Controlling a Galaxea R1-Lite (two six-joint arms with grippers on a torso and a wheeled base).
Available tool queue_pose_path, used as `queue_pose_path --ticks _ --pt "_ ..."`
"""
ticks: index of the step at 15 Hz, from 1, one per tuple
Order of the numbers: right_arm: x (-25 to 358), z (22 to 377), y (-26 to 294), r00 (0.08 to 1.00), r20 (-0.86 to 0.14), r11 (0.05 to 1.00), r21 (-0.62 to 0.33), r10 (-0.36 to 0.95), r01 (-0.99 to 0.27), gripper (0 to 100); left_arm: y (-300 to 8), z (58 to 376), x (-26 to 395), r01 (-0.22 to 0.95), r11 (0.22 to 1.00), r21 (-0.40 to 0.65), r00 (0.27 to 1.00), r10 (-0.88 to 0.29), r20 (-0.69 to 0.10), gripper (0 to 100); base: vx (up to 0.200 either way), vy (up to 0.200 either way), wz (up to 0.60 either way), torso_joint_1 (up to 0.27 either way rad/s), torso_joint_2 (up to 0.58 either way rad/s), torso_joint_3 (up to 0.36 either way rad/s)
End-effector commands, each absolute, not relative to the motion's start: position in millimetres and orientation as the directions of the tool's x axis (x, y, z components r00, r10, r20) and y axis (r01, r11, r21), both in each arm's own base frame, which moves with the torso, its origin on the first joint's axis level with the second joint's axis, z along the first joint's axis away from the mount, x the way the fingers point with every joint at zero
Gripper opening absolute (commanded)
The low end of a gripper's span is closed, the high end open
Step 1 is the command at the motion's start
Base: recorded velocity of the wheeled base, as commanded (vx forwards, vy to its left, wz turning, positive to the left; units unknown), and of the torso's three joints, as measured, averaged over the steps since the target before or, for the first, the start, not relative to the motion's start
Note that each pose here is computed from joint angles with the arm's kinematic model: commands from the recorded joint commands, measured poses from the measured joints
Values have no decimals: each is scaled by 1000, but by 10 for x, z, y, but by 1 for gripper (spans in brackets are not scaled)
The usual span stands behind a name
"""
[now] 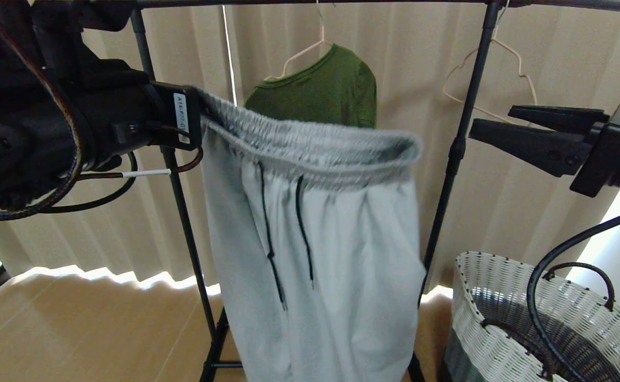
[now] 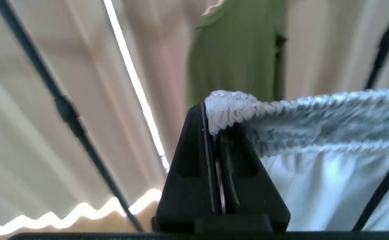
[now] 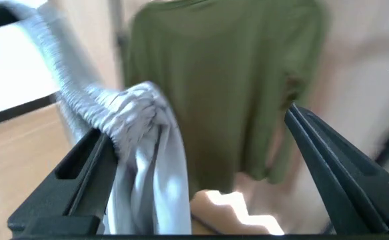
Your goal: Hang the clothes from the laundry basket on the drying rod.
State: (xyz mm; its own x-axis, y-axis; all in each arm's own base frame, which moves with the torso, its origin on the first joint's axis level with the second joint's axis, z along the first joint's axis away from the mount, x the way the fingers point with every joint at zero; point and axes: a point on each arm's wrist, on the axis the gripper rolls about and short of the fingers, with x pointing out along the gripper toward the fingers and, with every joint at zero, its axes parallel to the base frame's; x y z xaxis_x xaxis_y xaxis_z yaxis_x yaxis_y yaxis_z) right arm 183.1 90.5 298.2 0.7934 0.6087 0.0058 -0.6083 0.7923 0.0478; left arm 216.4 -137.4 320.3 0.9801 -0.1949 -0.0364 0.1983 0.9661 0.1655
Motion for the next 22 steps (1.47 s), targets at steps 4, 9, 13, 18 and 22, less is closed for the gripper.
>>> queue_pose_path --ticks 4,9,13,18,22 --pt "1661 2937 836 769 10 768 40 639 -639 100 -1381 3193 2176 199 965 169 980 -195 -39 0 0 0 0 0 0 0" --pt "1765 2681 601 851 -27 842 -132 524 -523 100 -1251 3214 2097 175 971 162 985 -172 -28 0 0 0 0 0 0 0" --pt "1843 2546 482 903 73 898 -165 424 -408 100 -1063 3163 2059 123 979 160 992 -119 -37 0 0 0 0 0 0 0" --pt "1850 2600 263 951 99 949 -146 294 -278 100 -992 3215 1947 118 981 156 993 -118 -11 0 0 0 0 0 0 0" --pt "1858 2608 160 965 102 963 -148 241 -225 100 -974 3183 1913 119 980 160 993 -118 -18 0 0 0 0 0 0 0"
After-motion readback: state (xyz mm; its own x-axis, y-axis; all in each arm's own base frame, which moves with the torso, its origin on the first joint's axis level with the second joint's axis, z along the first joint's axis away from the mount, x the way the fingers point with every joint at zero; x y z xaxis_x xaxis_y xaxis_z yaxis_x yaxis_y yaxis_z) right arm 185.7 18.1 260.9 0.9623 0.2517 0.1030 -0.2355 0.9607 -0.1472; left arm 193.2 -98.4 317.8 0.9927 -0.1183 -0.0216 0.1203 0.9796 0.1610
